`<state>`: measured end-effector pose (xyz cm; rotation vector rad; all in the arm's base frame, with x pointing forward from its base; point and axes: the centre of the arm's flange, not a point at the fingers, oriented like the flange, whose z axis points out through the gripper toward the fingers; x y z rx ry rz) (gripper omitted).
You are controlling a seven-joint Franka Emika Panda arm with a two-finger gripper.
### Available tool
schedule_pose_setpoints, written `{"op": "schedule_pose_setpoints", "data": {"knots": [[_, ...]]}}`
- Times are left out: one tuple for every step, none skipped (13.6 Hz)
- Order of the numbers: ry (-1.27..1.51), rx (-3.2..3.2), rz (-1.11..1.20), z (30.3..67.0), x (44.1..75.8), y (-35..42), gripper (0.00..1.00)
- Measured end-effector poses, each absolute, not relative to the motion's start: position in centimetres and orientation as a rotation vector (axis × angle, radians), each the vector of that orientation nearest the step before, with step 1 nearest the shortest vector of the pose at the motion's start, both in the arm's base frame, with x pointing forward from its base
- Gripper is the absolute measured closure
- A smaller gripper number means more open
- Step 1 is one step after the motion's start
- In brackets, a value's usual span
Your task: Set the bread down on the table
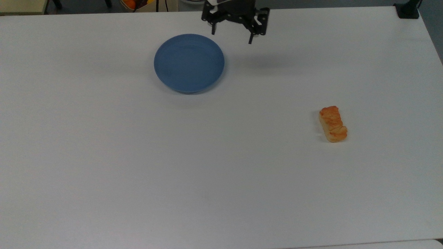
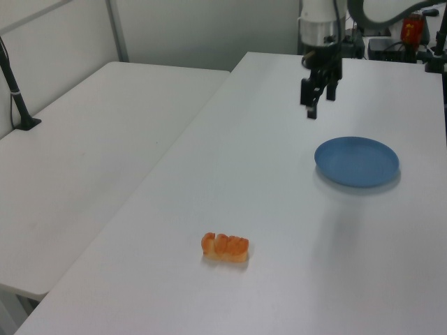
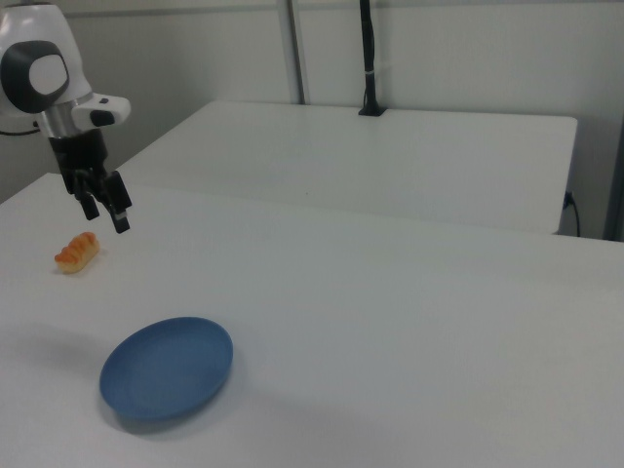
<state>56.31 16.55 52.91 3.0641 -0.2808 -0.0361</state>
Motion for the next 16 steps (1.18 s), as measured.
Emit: {"op": "schedule_pose_setpoints", "data": {"knots": [[-0.28,3.058,-0.041,53.1,56.1,14.9,0.0],[-0.287,3.052,-0.049,53.0,55.9,13.2,0.0],[-0.305,3.045,-0.06,52.8,55.8,11.6,0.0],[-0.325,3.039,-0.072,52.5,55.8,9.8,0.0],[-0.335,3.036,-0.083,52.3,55.9,8.0,0.0],[-0.336,3.036,-0.086,52.3,55.9,6.3,0.0],[-0.335,3.04,-0.082,52.6,56.0,4.7,0.0],[-0.339,3.056,-0.078,53.1,55.9,2.9,0.0],[-0.339,3.075,-0.074,53.5,55.8,1.2,0.0],[-0.338,3.089,-0.07,53.9,55.7,-0.4,0.0],[-0.339,3.097,-0.067,54.0,55.6,-1.6,0.0],[-0.33,3.105,-0.068,54.0,55.6,-2.5,0.0],[-0.302,3.118,-0.07,54.0,55.5,-3.2,0.0],[-0.269,3.147,-0.073,54.0,55.5,-3.9,0.0],[-0.257,3.167,-0.07,54.1,55.5,-4.1,0.0],[-0.253,3.172,-0.061,54.3,55.5,-4.1,0.0]]}}
